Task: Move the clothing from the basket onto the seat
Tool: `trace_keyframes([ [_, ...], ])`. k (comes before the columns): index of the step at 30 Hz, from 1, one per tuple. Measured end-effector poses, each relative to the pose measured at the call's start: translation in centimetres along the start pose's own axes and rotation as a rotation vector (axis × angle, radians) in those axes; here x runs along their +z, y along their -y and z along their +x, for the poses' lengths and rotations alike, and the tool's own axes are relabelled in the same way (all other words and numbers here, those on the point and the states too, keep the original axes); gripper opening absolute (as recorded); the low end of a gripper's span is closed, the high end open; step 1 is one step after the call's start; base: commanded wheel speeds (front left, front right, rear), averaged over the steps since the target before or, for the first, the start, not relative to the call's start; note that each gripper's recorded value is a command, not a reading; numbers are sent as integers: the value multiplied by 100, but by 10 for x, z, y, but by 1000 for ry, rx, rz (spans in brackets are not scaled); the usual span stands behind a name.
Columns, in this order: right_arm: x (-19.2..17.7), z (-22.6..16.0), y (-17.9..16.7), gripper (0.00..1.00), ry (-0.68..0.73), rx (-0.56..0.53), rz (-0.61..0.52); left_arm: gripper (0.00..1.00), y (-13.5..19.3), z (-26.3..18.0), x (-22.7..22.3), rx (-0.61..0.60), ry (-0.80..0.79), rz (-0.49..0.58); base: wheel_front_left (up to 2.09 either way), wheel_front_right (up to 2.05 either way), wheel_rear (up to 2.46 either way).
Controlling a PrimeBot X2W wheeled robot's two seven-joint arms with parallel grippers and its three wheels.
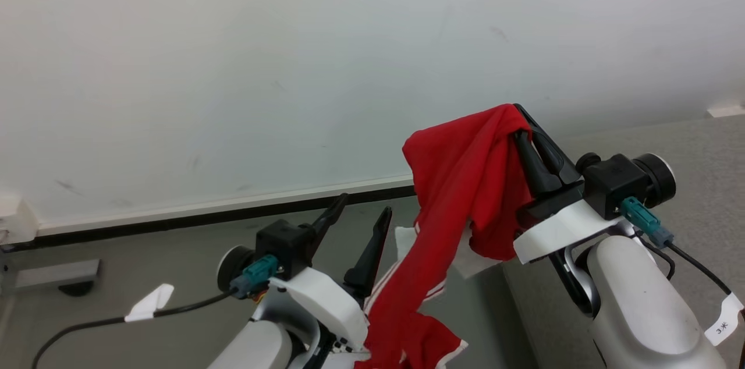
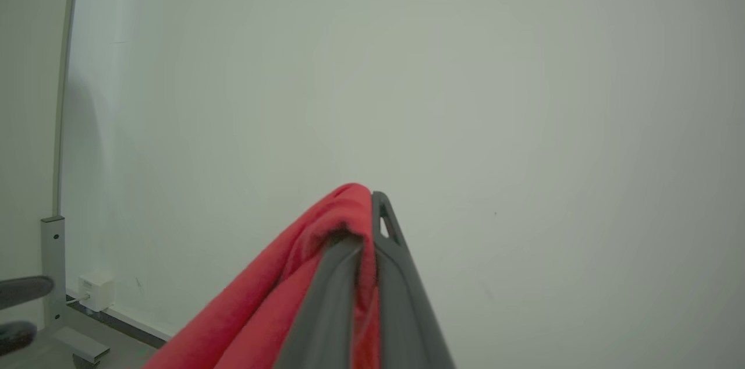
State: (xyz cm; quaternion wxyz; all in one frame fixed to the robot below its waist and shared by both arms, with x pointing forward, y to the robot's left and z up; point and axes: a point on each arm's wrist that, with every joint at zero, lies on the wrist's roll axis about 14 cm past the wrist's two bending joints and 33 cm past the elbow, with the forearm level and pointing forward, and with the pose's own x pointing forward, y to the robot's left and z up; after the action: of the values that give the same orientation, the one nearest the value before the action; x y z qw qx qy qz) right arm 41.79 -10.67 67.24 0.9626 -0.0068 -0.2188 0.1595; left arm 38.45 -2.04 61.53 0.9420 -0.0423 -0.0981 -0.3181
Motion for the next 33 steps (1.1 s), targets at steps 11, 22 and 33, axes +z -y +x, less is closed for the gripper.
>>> trace_keyframes([
  [11, 14, -23, 46, 0, 18, -120, -71, 100, 43, 22, -10, -139, -2, -41, 0, 0, 0],
  [22, 43, -69, 112, 0, 37, -318, -191, 100, 114, 46, -21, -352, -5, -116, 0, 0, 0],
  [33, 36, -92, 137, 0, -17, -411, -212, 100, 147, 59, -44, -479, -52, -189, 0, 0, 0],
])
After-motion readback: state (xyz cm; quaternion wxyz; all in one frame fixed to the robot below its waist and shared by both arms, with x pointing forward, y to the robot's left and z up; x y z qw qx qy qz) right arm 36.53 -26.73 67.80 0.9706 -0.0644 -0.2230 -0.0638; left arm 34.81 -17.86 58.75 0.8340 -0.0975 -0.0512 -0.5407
